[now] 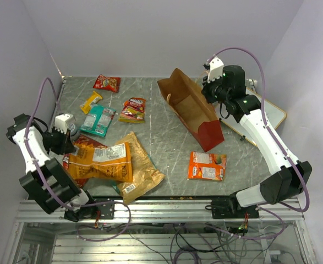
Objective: Place the snacks into the paper bag
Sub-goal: Pick up the snack from the center of the board, then place the snack at the center of the board.
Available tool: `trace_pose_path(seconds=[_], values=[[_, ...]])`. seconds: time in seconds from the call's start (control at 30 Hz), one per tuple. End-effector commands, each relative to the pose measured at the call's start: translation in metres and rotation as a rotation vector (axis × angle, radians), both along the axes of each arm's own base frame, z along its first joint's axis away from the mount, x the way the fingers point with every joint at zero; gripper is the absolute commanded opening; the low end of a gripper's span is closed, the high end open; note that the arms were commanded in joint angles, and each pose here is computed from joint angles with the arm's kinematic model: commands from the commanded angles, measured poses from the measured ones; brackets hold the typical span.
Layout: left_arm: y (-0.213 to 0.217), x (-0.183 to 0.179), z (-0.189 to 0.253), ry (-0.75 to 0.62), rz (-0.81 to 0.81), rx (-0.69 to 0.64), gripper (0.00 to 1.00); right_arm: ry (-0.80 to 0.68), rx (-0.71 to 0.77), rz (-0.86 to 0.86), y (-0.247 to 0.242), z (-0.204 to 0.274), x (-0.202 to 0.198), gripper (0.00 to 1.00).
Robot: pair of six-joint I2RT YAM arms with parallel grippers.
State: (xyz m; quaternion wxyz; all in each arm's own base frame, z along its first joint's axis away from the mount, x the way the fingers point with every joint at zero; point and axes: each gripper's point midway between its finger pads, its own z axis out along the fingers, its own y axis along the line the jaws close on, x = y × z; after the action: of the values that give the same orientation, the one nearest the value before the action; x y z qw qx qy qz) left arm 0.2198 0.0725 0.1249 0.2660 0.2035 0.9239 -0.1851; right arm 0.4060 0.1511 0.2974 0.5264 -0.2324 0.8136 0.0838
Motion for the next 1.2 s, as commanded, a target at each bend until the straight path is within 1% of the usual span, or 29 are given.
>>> trace_pose_path(seconds=[0.0, 0.13, 0.23, 0.33, 0.4, 0.43, 0.53, 0.67, 0.73, 0.87, 0.93, 1.0, 1.07, 1.13, 1.17], values=[[-0.045, -0.003, 0.062, -0.198, -0.140, -0.103, 0.07, -0.056, 0.012, 0.019, 0.001, 0.020, -0.004, 0.00], [-0.079, 0.005, 0.111, -0.365, -0.200, -0.143, 0.07, -0.054, 0.010, 0.019, 0.001, 0.018, -0.003, 0.00], [-0.112, 0.012, 0.142, -0.458, -0.241, -0.200, 0.07, -0.053, 0.008, 0.021, 0.002, 0.017, -0.003, 0.00], [-0.145, 0.024, 0.166, -0.510, -0.232, -0.302, 0.07, -0.052, 0.009, 0.024, 0.002, 0.018, -0.003, 0.00], [-0.162, 0.033, 0.171, -0.497, -0.163, -0.396, 0.07, -0.048, 0.010, 0.027, 0.003, 0.017, -0.003, 0.00], [-0.164, 0.044, 0.173, -0.536, -0.137, -0.396, 0.07, -0.048, 0.008, 0.026, 0.002, 0.016, -0.002, 0.00], [-0.174, 0.053, 0.156, -0.501, -0.074, -0.407, 0.07, -0.046, 0.003, 0.026, 0.002, 0.015, -0.002, 0.00], [-0.171, 0.063, 0.118, -0.393, 0.013, -0.382, 0.07, -0.042, 0.000, 0.026, 0.002, 0.012, -0.002, 0.00], [-0.168, 0.064, 0.104, -0.364, 0.022, -0.353, 0.07, -0.039, 0.002, 0.030, 0.003, 0.012, -0.002, 0.00], [-0.158, 0.061, 0.084, -0.364, -0.017, -0.253, 0.07, -0.028, 0.010, 0.061, 0.008, 0.009, -0.004, 0.00], [-0.150, 0.060, 0.071, -0.369, -0.038, -0.184, 0.07, -0.023, 0.010, 0.079, 0.011, 0.007, -0.005, 0.00], [-0.143, 0.057, 0.065, -0.342, -0.061, -0.124, 0.07, -0.016, 0.007, 0.086, 0.012, 0.005, -0.005, 0.00], [-0.145, 0.053, 0.064, -0.325, -0.100, -0.138, 0.08, -0.012, 0.007, 0.095, 0.013, 0.004, -0.005, 0.00], [-0.151, 0.049, 0.064, -0.316, -0.168, -0.158, 0.14, -0.009, 0.011, 0.108, 0.015, 0.003, -0.006, 0.00], [-0.151, 0.048, 0.062, -0.308, -0.198, -0.146, 0.16, -0.009, 0.013, 0.112, 0.016, 0.004, -0.007, 0.00]])
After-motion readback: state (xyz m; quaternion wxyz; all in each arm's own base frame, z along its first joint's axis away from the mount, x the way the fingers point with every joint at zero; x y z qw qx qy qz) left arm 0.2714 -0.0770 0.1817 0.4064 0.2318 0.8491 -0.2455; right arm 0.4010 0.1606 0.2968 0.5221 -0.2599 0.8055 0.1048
